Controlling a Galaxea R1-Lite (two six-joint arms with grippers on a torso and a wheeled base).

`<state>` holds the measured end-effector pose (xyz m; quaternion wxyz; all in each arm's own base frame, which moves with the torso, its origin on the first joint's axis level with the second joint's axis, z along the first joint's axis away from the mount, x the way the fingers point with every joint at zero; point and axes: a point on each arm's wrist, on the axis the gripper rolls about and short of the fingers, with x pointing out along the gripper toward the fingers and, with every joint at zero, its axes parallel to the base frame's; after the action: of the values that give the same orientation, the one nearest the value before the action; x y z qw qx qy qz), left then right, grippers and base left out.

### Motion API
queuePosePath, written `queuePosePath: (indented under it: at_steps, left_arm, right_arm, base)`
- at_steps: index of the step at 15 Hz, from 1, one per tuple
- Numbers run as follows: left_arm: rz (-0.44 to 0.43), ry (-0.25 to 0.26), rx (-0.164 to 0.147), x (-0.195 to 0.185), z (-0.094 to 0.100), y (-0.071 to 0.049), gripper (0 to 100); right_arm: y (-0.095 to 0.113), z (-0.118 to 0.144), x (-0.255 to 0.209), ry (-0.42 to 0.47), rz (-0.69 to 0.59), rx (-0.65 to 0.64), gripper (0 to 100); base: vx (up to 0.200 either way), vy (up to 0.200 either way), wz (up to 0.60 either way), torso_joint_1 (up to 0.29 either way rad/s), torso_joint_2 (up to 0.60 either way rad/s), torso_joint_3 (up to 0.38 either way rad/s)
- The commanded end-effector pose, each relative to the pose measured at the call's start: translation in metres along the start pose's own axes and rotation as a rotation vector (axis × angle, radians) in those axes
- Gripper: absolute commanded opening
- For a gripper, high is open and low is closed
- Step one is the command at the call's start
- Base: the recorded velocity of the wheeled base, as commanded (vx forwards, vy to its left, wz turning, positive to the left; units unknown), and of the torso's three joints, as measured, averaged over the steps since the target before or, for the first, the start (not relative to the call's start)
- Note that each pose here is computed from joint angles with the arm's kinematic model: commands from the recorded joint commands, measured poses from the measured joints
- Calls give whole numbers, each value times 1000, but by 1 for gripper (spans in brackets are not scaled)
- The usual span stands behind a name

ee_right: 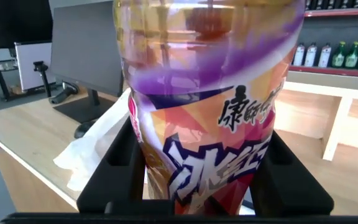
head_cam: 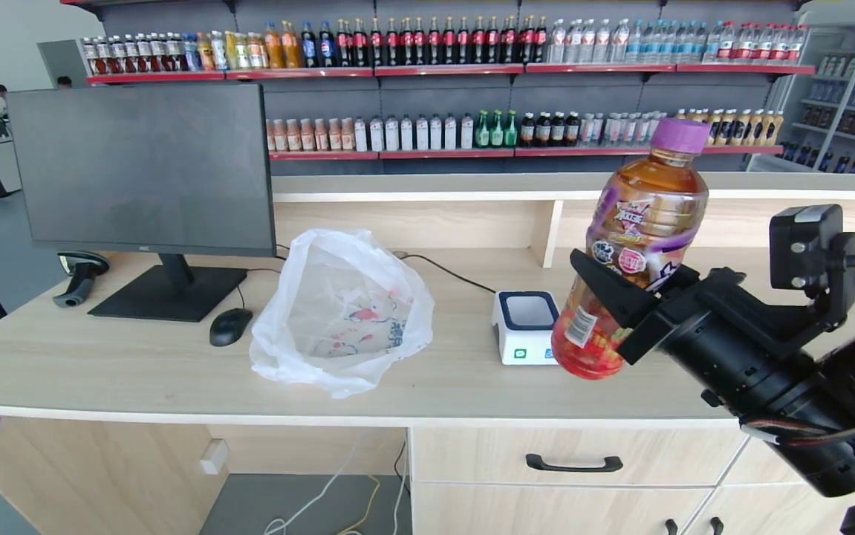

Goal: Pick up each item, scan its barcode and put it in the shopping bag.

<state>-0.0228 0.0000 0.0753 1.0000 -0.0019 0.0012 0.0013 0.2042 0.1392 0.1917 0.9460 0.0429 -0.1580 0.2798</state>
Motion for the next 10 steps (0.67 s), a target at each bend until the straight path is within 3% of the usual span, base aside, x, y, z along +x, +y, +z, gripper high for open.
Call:
queuePosePath:
  at_steps: [1,5,10]
  left_arm:
    - [1,-2,-1,0,0,0,100]
    - [-1,-1,1,0,0,0,100]
    - [-1,-2,4,0,0,0,100]
  right_arm:
    - [1,0,0,-1,5,-1,0]
    - [0,2,-1,-6,4,-1,0]
    - [1,2,-2,-7,5,0,0]
  base:
    - [0,200,0,22,12,-2]
    - [0,200,0,0,4,0]
    - [0,0,0,0,0,0]
